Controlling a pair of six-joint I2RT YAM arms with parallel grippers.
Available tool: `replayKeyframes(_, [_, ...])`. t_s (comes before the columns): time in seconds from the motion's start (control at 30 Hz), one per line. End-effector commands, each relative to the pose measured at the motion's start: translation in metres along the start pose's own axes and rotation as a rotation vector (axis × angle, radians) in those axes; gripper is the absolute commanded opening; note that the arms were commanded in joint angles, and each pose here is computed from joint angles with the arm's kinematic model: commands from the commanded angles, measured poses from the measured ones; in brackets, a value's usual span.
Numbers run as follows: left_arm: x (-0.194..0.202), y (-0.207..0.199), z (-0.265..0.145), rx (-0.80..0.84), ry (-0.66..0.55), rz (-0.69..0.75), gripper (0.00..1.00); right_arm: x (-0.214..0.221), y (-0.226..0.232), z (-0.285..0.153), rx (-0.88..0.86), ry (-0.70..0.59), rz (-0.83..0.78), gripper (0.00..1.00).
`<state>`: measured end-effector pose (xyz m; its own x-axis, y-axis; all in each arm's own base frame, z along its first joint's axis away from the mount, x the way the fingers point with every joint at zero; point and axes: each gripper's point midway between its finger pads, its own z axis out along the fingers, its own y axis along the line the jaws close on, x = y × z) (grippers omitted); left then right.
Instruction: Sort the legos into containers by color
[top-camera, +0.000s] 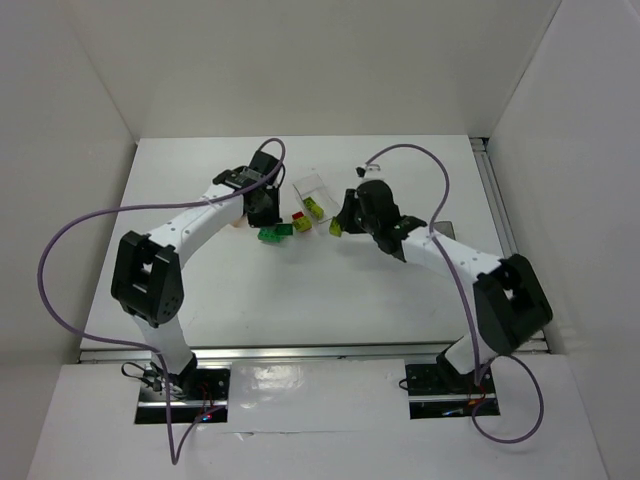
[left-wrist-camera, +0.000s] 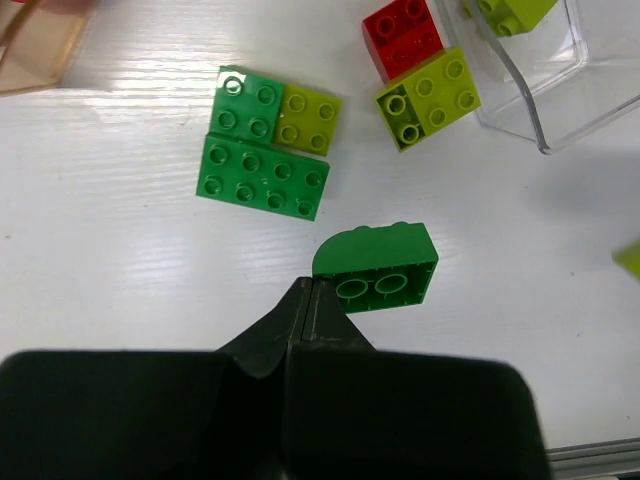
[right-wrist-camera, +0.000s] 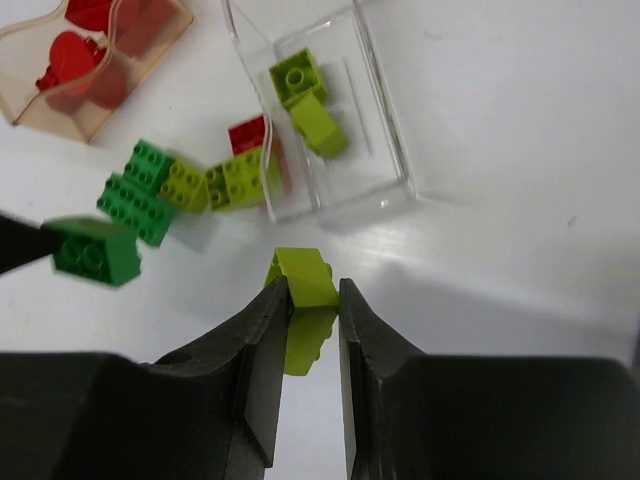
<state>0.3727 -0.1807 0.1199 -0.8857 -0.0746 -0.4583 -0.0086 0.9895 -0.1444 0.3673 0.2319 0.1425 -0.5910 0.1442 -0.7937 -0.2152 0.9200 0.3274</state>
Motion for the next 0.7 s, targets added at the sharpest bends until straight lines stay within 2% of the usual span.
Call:
replayKeyframes(0.0, [0.001, 0.017, -0.016, -0.074, -0.023, -0.034, 0.00, -0.026, 0.008, 0.026, 0.029, -0.028, -0.023, 0.24])
replayKeyframes(0.13, [0.004, 0.019, -0.021, -0.075, -0.021, -0.034, 0.00, -0.059, 0.010, 0.061, 0.065, -0.070, -0.018, 0.24])
replayKeyframes(0.37, [0.001, 0.016, -0.029, -0.058, -0.033, -0.036, 0.00, -0.062, 0.007, 0.110, 0.105, -0.050, -0.018, 0.25])
replayKeyframes(0.43, [0.001, 0.016, -0.030, -0.058, -0.033, -0.036, 0.00, -0.050, 0.000, 0.120, 0.131, -0.023, -0.023, 0.28])
replayKeyframes(0.47, [-0.003, 0.013, -0.034, -0.042, -0.045, -0.038, 0.00, -0.051, 0.000, 0.123, 0.130, -0.024, -0.023, 0.41])
replayKeyframes(0.6, [-0.001, 0.003, -0.037, 0.000, -0.035, -0.031, 0.00, -0.061, 0.002, 0.116, 0.136, -0.038, -0.021, 0.78])
replayKeyframes(0.67, [-0.002, -0.013, -0.043, 0.034, -0.046, -0.005, 0.00, -0.068, -0.003, 0.107, 0.171, -0.051, -0.022, 0.80])
